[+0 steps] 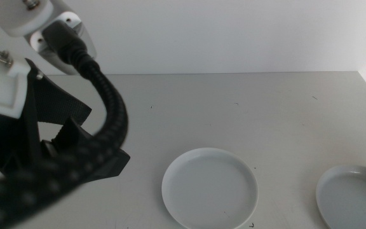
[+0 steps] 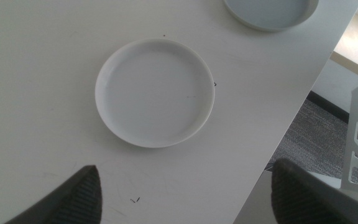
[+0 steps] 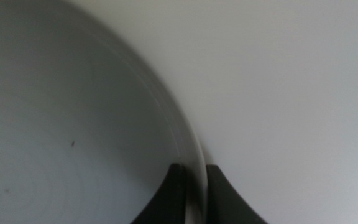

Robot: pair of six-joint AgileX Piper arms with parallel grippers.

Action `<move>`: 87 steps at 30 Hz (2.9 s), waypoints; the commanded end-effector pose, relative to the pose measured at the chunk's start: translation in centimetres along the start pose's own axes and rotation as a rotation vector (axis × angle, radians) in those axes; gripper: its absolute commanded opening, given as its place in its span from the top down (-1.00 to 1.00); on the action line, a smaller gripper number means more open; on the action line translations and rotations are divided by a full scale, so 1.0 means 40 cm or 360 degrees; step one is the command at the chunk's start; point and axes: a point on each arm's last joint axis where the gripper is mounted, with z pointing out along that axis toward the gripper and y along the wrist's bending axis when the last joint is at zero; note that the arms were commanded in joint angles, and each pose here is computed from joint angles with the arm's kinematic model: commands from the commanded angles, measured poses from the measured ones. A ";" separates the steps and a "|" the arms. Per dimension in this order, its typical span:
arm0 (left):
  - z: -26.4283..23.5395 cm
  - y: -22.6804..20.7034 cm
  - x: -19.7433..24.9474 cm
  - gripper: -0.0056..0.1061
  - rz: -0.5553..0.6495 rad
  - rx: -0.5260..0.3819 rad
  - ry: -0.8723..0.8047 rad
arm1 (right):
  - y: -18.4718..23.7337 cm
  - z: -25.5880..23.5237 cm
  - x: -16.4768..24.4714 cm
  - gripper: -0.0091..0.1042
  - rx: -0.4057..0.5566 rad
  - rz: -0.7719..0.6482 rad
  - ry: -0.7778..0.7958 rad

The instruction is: Stack the three bowls on top of each other.

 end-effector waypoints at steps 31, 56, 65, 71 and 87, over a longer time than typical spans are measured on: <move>-0.027 -0.011 -0.023 -0.98 0.0001 0.0009 -0.0149 | 0.175 -0.330 0.089 0.86 -0.0479 -0.0068 -0.0434; -0.027 -0.011 -0.022 -0.98 0.0001 0.0008 -0.0147 | 0.589 -0.227 0.035 0.85 -0.0543 -0.0682 -0.0166; -0.027 -0.011 -0.022 -0.98 0.0001 0.0008 -0.0147 | 0.667 -0.170 0.053 0.85 -0.0548 -0.0785 -0.0180; -0.027 -0.011 -0.022 -0.98 0.0001 0.0008 -0.0147 | 0.683 -0.136 0.054 0.85 -0.0530 -0.0795 -0.0145; -0.026 -0.010 -0.022 -0.98 0.0003 0.0004 -0.0145 | 0.676 -0.127 0.050 0.56 -0.0460 -0.0875 -0.0150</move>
